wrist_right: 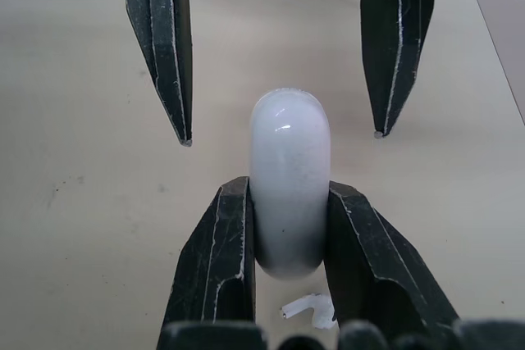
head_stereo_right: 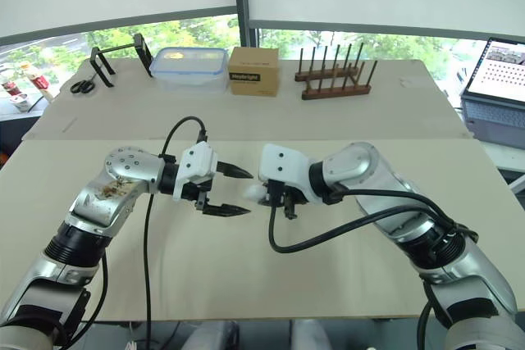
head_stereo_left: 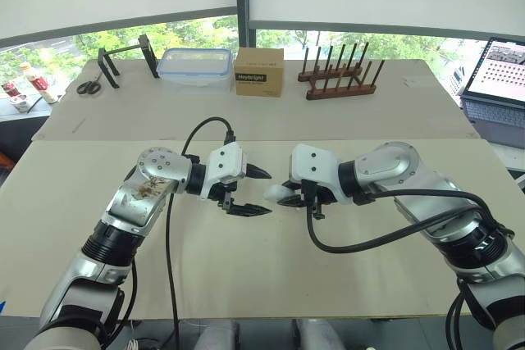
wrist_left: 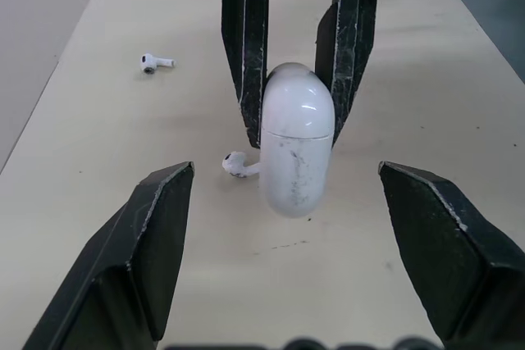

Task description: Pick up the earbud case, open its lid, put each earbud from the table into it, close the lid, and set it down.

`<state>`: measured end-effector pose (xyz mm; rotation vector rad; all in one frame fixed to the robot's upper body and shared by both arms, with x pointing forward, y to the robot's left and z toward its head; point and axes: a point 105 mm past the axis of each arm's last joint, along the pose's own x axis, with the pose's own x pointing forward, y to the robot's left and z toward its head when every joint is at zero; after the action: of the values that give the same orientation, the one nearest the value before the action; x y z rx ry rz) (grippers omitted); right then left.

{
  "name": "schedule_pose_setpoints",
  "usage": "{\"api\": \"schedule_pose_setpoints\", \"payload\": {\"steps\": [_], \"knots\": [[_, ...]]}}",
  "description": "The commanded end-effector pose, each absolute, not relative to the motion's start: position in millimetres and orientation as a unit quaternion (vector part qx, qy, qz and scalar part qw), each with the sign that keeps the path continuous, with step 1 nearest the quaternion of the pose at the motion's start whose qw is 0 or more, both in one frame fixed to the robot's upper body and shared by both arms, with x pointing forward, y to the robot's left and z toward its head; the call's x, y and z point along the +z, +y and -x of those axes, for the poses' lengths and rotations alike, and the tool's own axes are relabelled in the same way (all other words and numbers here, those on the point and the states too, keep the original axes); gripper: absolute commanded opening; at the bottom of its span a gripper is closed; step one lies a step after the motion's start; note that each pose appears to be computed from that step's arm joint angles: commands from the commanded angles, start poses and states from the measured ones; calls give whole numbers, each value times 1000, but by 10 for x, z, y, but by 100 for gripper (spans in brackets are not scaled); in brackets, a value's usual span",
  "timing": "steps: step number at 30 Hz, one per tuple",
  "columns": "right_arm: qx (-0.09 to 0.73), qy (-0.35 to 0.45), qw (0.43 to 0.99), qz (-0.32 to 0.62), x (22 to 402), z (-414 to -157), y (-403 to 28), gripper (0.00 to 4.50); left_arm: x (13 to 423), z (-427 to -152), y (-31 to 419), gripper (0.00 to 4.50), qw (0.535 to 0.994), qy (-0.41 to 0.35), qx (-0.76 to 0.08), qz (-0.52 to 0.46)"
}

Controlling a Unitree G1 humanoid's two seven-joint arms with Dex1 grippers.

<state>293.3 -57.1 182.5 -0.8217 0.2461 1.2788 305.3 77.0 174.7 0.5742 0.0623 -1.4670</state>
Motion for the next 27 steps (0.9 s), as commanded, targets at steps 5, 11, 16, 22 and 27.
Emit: {"api": "schedule_pose_setpoints", "payload": {"steps": [5,11,16,22,27], "knots": [[579,80,717,380,1944,-2897,-547,76,1837,-3038,729,329,699,18,-666,-259],[581,77,716,380,1954,-2889,-532,76,1821,-3033,657,64,702,15,-667,-251],[582,76,715,379,1956,-2884,-529,76,1801,-3031,666,52,702,16,-664,-256],[580,81,716,379,1959,-2873,-586,180,1769,-3051,728,52,709,19,-655,-263],[557,72,721,405,2052,-2917,-744,348,1723,-3017,843,52,713,27,-657,-245]]}}
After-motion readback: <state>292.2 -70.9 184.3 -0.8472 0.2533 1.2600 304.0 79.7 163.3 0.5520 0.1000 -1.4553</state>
